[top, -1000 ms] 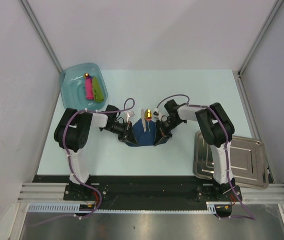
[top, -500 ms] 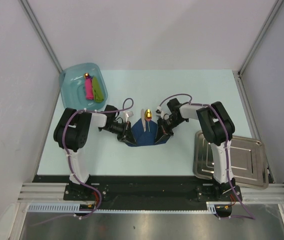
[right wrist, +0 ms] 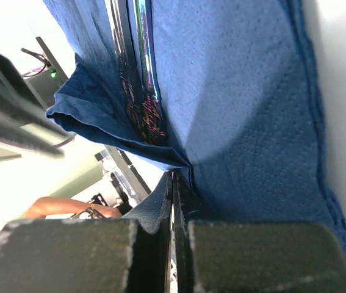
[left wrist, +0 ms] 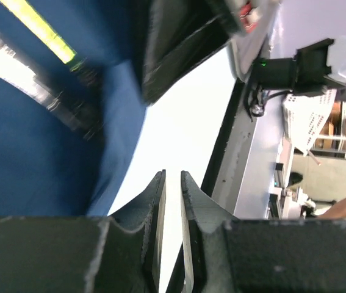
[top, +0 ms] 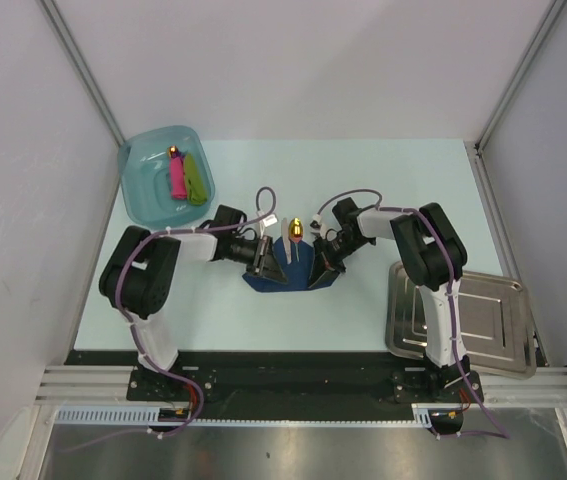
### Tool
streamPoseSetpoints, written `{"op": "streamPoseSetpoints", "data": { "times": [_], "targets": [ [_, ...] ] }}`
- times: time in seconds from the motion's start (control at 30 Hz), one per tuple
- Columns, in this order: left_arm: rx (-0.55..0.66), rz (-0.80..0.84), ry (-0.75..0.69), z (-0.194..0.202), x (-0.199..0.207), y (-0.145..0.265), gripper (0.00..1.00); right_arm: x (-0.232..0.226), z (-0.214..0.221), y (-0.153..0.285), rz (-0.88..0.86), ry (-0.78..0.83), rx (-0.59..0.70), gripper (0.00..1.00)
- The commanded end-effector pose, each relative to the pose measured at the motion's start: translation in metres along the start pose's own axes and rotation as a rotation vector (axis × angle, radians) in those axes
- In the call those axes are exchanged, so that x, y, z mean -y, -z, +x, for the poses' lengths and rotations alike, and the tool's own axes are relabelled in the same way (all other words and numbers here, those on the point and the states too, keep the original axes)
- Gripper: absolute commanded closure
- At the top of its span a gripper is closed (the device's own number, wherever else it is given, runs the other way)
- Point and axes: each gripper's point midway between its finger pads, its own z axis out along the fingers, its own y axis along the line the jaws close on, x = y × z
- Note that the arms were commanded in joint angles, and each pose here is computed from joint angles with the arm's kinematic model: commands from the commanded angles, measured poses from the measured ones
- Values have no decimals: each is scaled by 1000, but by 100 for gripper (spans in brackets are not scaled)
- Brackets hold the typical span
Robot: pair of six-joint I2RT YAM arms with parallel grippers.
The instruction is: Place the utensils on the paper napkin and roll it up
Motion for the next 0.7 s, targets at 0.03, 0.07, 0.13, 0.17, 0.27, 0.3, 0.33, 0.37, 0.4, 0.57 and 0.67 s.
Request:
{"op": "streamPoseSetpoints", "data": {
  "times": [0.03,0.07,0.13,0.17,0.27,0.3,0.33,0.37,0.4,0.57,0.67],
  "targets": [
    [42,113,-49,-17,26,-16,79,6,-8,-2,37,17,14,100],
    [58,120,-75,-23,27,-18,78,6,-8,-3,37,13,12,100],
    [57,135,-61,-27,30,-25,76,6,-9,-3,37,14,13,100],
    [64,143,-70,-31,28,-30,76,7,-8,-3,36,12,11,100],
    [86,168,-45,-38,26,-40,74,7,-8,-3,34,9,10,100],
    [93,175,3,-39,27,-42,74,7,-9,-3,33,8,11,100],
    [100,176,21,-39,25,-43,74,8,-10,-3,33,10,14,100],
    [121,190,2,-42,23,-45,74,7,-10,-2,32,12,17,100],
    [130,194,33,-44,24,-46,74,8,-11,-1,30,9,20,100],
    [163,174,90,-44,9,-50,77,7,-11,-1,27,6,22,100],
    [174,154,134,-42,-3,-52,81,7,-11,1,30,7,26,100]
  ]
}}
